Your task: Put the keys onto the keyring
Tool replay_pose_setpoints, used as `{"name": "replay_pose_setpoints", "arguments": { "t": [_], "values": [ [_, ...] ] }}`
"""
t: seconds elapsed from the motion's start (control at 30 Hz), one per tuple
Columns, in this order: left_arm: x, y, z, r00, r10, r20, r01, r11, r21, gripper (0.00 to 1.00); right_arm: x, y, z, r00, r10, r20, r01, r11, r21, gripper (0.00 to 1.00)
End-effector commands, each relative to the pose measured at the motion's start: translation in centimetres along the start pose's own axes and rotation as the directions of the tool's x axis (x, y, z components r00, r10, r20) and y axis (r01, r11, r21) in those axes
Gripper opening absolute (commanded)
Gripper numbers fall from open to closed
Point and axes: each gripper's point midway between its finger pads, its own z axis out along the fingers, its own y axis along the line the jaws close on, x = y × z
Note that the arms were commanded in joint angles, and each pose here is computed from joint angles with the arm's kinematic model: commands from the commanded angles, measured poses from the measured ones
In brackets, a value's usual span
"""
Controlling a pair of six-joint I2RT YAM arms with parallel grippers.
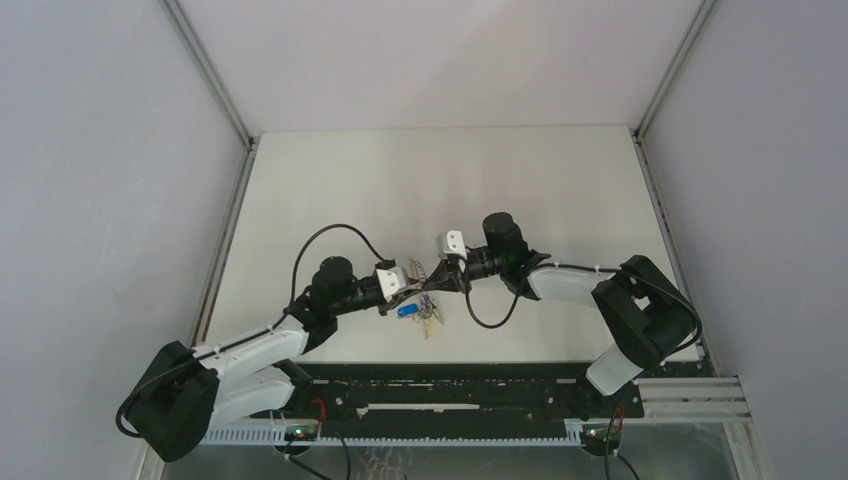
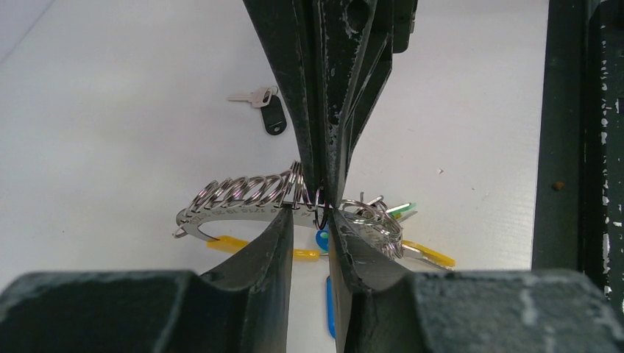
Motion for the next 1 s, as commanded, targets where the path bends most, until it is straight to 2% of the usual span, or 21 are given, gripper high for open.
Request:
{"name": "replay_pose_setpoints", "arguments": {
  "t": [0.0, 0.5, 0.83, 0.97],
  "values": [
    [-1.86, 0.3, -0.05, 0.997, 0.045, 0.068, -0.046, 0.999, 0.005, 0.27, -1.6, -0.18, 0.31, 0.997, -0.06, 0.039, 0.061, 0.998, -0.025, 0.0],
    [-1.12, 0.04, 0.4, 0.999, 0.025, 0.03, -0.026, 0.999, 0.038, 0.25, -2.4, 0.18, 0.34, 0.995, -0.08, 0.053, 0.082, 0.996, -0.035, 0.0],
    [-1.78, -0.02, 0.28, 0.998, 0.031, 0.047, -0.033, 0.999, 0.044, 0.12, -1.78, 0.21, 0.55, 0.997, -0.068, 0.039, 0.069, 0.997, -0.035, 0.0],
    [-2.04, 0.1, 0.19, 0.998, 0.033, 0.058, -0.035, 0.999, 0.033, 0.16, -1.62, 0.33, 0.73, 0.998, -0.065, 0.025, 0.066, 0.997, -0.044, 0.0]
  ]
}}
